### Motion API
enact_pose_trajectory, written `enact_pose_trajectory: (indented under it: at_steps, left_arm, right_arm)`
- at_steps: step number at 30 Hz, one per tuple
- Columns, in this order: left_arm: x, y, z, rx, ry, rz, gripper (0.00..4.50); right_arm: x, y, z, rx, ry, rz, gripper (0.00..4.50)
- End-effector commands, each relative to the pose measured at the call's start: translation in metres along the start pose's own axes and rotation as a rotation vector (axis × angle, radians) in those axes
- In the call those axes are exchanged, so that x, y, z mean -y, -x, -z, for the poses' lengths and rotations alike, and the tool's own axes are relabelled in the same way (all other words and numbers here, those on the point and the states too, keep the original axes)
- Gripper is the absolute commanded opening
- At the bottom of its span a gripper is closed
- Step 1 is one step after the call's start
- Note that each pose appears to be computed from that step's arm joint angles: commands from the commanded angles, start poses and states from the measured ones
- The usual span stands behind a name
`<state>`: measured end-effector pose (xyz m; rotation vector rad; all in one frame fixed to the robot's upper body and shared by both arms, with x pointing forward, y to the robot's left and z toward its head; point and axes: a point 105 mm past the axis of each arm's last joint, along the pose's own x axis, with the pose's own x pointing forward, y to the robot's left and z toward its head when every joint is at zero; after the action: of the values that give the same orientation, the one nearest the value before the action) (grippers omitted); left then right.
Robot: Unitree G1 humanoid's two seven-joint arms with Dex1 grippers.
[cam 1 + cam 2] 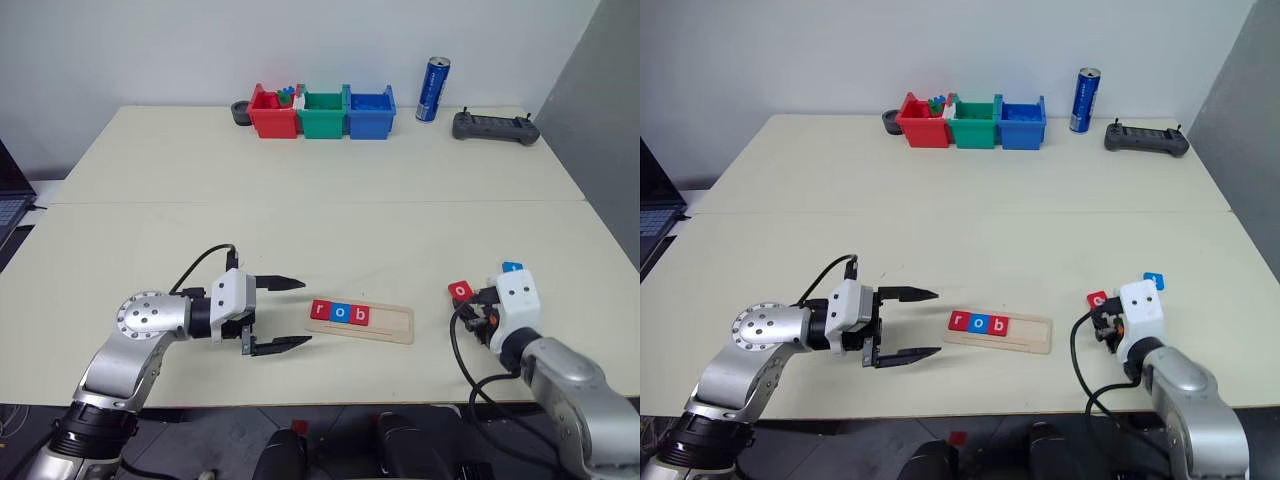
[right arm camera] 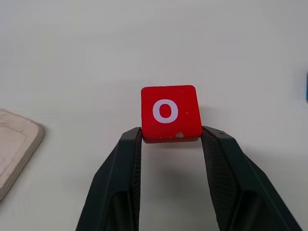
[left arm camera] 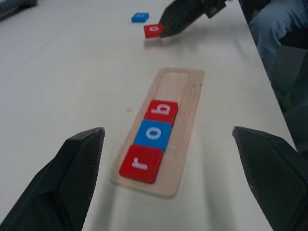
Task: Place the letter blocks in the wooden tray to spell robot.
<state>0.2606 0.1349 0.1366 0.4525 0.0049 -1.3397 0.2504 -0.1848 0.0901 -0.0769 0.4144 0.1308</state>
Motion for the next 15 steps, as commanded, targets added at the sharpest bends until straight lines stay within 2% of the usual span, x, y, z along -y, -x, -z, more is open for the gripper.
enact_pose_trajectory:
  at_steps: [1, 6, 12, 14, 15]
  left_arm:
    - [-0.003, -0.007, -0.017, 0.025, -0.027, 0.012, 4.5]
    - [-0.009, -0.012, -0.023, 0.023, -0.026, 0.013, 4.5]
    - [-0.008, -0.01, -0.019, 0.012, -0.018, 0.001, 4.5]
    - [-0.007, -0.009, -0.016, 0.007, -0.015, -0.006, 4.5]
    - [-0.006, -0.008, -0.015, 0.005, -0.013, -0.009, 4.5]
  right_arm:
    - [-0.002, 0.007, 0.003, 0.006, -0.053, 0.08, 1.46]
    - [-0.006, 0.004, 0.006, 0.011, -0.145, 0.115, 1.46]
    - [-0.003, 0.003, -0.02, 0.127, -0.185, 0.137, 3.5]
    - [0.004, 0.005, -0.036, 0.187, -0.161, 0.155, 4.27]
    - [0.007, 0.005, -0.048, 0.23, -0.12, 0.144, 4.48]
